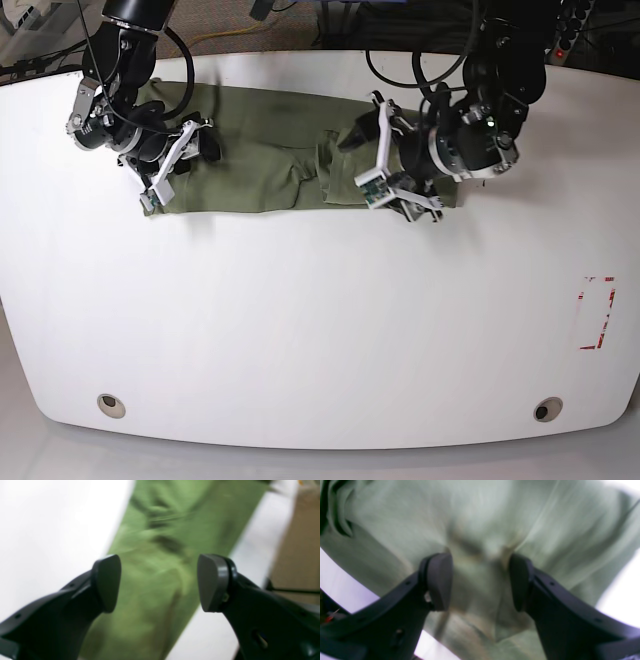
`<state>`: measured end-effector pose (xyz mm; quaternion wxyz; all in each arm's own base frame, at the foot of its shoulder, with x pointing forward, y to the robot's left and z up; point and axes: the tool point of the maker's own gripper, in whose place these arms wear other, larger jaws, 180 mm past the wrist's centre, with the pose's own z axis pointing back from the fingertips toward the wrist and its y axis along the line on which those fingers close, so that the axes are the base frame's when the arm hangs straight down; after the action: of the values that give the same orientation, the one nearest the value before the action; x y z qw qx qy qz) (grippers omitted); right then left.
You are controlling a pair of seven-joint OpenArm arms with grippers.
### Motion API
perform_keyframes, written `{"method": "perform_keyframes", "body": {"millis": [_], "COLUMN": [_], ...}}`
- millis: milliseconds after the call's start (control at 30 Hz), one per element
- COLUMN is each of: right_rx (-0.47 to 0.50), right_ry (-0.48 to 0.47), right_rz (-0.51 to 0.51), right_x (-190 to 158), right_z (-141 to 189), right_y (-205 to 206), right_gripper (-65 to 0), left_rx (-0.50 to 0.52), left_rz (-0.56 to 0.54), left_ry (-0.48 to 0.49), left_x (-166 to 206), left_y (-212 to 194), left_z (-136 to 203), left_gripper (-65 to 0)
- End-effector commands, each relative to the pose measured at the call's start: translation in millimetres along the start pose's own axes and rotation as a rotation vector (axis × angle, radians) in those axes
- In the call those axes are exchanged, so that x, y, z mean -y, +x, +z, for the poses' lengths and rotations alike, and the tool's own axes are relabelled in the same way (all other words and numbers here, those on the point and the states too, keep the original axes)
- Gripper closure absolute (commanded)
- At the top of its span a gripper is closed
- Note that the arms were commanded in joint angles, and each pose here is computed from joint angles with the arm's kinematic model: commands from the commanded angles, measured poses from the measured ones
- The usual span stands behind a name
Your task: Fold the T-shirt properly
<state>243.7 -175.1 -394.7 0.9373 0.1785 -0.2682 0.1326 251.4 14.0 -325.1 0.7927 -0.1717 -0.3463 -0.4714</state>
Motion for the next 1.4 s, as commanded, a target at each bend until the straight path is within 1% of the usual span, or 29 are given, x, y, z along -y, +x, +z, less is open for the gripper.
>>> {"method": "perform_keyframes", "body": {"millis": [0, 100, 167, 233, 333, 367, 467, 533, 567, 633, 700, 800, 900, 967, 1100, 1233, 1267, 1333, 1367], "right_rx": [0.103, 0.156, 0.214, 0.237, 0.231, 0.224, 0.222, 0.217, 0.212, 0.193, 0.177, 0.153, 0.142, 0.136, 0.115, 0.174, 0.189, 0.213, 0.227], "right_ry": [-0.027, -0.027, -0.026, -0.049, -0.092, -0.105, -0.143, -0.151, -0.149, -0.131, -0.115, -0.096, -0.057, -0.025, 0.044, 0.069, 0.070, 0.067, 0.068], "right_rz": [0.073, 0.101, 0.056, 0.015, -0.076, -0.110, -0.238, -0.296, -0.314, -0.363, -0.396, -0.413, -0.444, -0.441, -0.404, -0.417, -0.420, -0.417, -0.414], "right_x": [-1, -6, 2, 15, 43, 53, 84, 97, 99, 102, 102, 96, 79, 66, 37, 26, 26, 27, 28], "right_z": [17, 27, 39, 48, 57, 59, 67, 69, 68, 61, 56, 49, 35, 25, 5, -4, -4, -4, -4], "right_y": [34, 50, 56, 58, 50, 45, 24, 12, 7, -5, -15, -25, -35, -34, -26, -14, -12, -5, 0], "right_gripper": [-35.2, -35.4, -35.4, -35.5, -35.8, -37.6, -48.7, -53.6, -54.2, -52.3, -49.1, -45.3, -44.2, -43.9, -43.8, -43.3, -41.5, -34.7, -27.6], "left_rx": [0.013, 0.007, -0.033, -0.061, -0.122, -0.143, -0.182, -0.167, -0.158, -0.144, -0.153, -0.171, -0.175, -0.172, -0.172, -0.165, -0.159, -0.157, -0.155], "left_rz": [0.032, 0.080, 0.120, 0.127, 0.144, 0.151, 0.181, 0.206, 0.217, 0.249, 0.285, 0.314, 0.319, 0.319, 0.319, 0.324, 0.329, 0.331, 0.331], "left_ry": [0.107, 0.182, 0.212, 0.218, 0.199, 0.193, 0.171, 0.158, 0.152, 0.149, 0.145, 0.133, 0.132, 0.132, 0.132, 0.129, 0.128, 0.127, 0.127], "left_x": [-36, -59, -64, -64, -59, -58, -52, -47, -45, -45, -46, -43, -44, -43, -43, -42, -41, -40, -40], "left_y": [-4, -15, -37, -48, -72, -80, -100, -106, -109, -116, -126, -136, -138, -137, -137, -135, -134, -133, -132], "left_z": [19, 34, 44, 48, 49, 49, 47, 44, 42, 40, 36, 32, 32, 32, 32, 30, 28, 28, 27], "left_gripper": [-40.4, -40.3, -40.3, -40.3, -40.3, -40.3, -40.1, -40.1, -40.1, -39.3, -34.6, -21.1, -11.7, -10.6, -10.4, -10.4, -10.4, -10.4, -10.6]}}
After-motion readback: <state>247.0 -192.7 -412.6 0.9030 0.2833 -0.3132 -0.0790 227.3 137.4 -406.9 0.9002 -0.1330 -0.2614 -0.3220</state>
